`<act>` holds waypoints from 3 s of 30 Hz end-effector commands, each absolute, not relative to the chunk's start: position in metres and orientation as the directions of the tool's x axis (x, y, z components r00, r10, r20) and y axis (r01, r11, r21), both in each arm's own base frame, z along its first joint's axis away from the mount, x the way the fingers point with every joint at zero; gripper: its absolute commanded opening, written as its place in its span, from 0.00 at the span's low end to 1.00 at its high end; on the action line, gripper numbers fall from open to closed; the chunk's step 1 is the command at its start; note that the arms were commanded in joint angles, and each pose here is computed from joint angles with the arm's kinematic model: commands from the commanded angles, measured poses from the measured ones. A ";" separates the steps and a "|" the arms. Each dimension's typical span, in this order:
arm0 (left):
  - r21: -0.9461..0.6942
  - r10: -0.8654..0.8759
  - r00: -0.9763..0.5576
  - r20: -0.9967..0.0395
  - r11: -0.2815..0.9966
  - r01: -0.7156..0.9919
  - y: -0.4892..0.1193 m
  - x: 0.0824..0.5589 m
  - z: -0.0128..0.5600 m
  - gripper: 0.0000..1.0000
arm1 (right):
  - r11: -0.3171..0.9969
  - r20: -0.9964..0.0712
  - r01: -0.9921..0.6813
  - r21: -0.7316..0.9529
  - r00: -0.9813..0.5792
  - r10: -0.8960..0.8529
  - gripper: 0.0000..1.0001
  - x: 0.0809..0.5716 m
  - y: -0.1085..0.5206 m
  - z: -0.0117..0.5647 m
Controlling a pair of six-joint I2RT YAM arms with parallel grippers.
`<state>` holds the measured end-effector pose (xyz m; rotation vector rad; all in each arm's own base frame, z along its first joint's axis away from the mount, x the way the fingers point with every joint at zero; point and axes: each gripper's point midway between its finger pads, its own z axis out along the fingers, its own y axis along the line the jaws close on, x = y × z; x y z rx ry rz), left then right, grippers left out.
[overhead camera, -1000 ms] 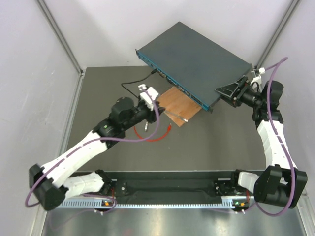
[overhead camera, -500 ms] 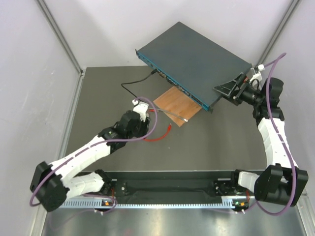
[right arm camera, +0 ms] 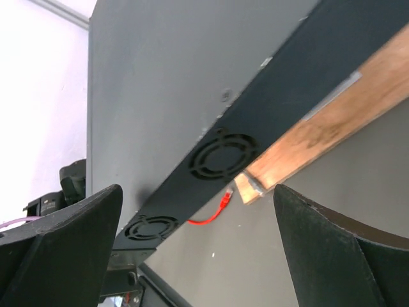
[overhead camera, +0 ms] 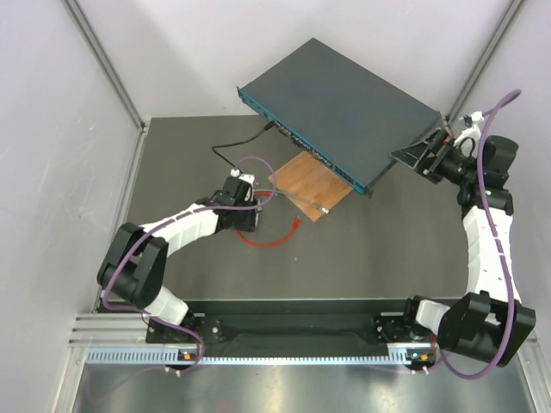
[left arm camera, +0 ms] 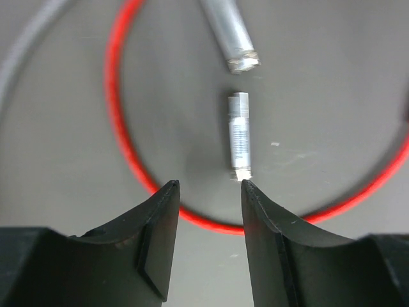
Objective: Insert the plug into the switch port
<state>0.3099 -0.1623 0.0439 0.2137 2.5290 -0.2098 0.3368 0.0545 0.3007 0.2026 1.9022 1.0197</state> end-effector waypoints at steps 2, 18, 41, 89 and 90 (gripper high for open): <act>-0.252 0.043 -0.778 -0.627 0.933 0.255 -0.201 0.331 0.069 0.49 | 0.675 -0.735 -0.333 0.658 -0.480 0.480 1.00 0.330 0.044 0.331; -0.114 0.095 -0.854 -0.512 0.978 0.177 -0.177 0.328 0.023 0.13 | 0.693 -0.769 -0.359 0.625 -0.436 0.467 1.00 0.329 0.035 0.350; 0.354 0.484 -0.033 -0.874 0.684 0.637 -0.190 0.283 0.299 0.00 | 0.626 -0.884 -0.628 0.462 -0.274 0.378 0.95 0.315 0.096 0.448; 0.971 0.759 0.650 0.042 0.122 -0.204 -0.170 0.250 0.379 0.00 | -0.010 -0.716 -0.717 0.697 -0.696 -0.049 0.50 0.239 0.421 0.376; 0.970 0.758 0.651 0.043 0.124 -0.208 -0.170 0.249 0.380 0.00 | -0.008 -0.714 -0.715 0.699 -0.698 -0.049 0.48 0.240 0.420 0.376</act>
